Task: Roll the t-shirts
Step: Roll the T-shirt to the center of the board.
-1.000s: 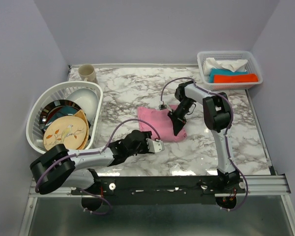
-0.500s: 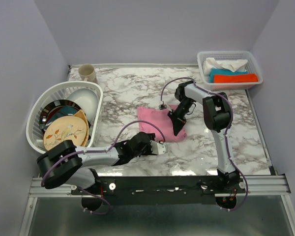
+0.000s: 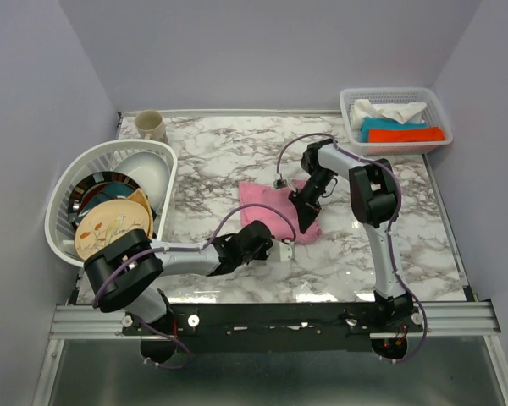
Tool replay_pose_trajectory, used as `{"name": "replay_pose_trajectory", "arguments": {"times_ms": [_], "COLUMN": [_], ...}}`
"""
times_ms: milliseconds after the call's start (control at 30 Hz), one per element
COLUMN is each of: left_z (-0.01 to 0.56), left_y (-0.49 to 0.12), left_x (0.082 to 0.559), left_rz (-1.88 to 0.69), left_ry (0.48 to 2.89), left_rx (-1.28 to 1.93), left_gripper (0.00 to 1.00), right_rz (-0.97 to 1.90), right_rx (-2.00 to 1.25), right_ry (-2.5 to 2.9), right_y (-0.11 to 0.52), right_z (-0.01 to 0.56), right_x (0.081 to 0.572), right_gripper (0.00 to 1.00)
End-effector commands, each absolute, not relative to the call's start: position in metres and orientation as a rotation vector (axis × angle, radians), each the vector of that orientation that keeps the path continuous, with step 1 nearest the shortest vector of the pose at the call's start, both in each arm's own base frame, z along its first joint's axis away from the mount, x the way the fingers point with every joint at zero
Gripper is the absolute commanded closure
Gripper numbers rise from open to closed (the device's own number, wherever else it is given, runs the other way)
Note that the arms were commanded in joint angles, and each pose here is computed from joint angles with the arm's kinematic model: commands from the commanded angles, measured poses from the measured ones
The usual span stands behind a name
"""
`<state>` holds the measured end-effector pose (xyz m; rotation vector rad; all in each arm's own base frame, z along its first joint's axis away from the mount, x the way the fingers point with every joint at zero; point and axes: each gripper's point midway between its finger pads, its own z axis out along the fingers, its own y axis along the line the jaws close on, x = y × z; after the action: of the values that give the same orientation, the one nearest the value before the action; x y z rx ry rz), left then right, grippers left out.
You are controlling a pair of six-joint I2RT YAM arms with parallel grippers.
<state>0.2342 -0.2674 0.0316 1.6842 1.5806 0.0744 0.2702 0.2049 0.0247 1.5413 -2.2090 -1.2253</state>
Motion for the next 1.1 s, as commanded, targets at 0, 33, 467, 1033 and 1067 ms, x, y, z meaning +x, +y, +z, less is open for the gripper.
{"name": "replay_pose_trajectory", "arguments": {"times_ms": [0, 33, 467, 1033, 1067], "left_z": [0.015, 0.013, 0.044, 0.065, 0.063], "left_y": [-0.266, -0.265, -0.279, -0.286, -0.284], "left_x": [0.227, 0.228, 0.214, 0.207, 0.205], "left_rz": [-0.048, -0.108, -0.693, -1.074, -1.096], "left_ry": [1.711, 1.757, 1.987, 2.07, 2.094], "left_rx": [1.795, 1.799, 1.805, 1.724, 1.721], "left_gripper": [1.0, 1.0, 1.0, 1.0, 1.0], "right_rz": [-1.089, -1.103, -0.998, -0.465, -0.448], "right_rx": [1.574, 1.568, 1.921, 3.285, 3.321], "right_ry": [-2.131, -2.155, -2.886, -2.206, -2.149], "right_y": [0.181, 0.183, 0.141, 0.192, 0.195], "right_z": [0.009, 0.014, 0.136, 0.089, 0.086], "right_x": [0.262, 0.266, 0.332, 0.255, 0.255], "right_gripper": [0.47, 0.1, 0.0, 0.0, 0.0]}}
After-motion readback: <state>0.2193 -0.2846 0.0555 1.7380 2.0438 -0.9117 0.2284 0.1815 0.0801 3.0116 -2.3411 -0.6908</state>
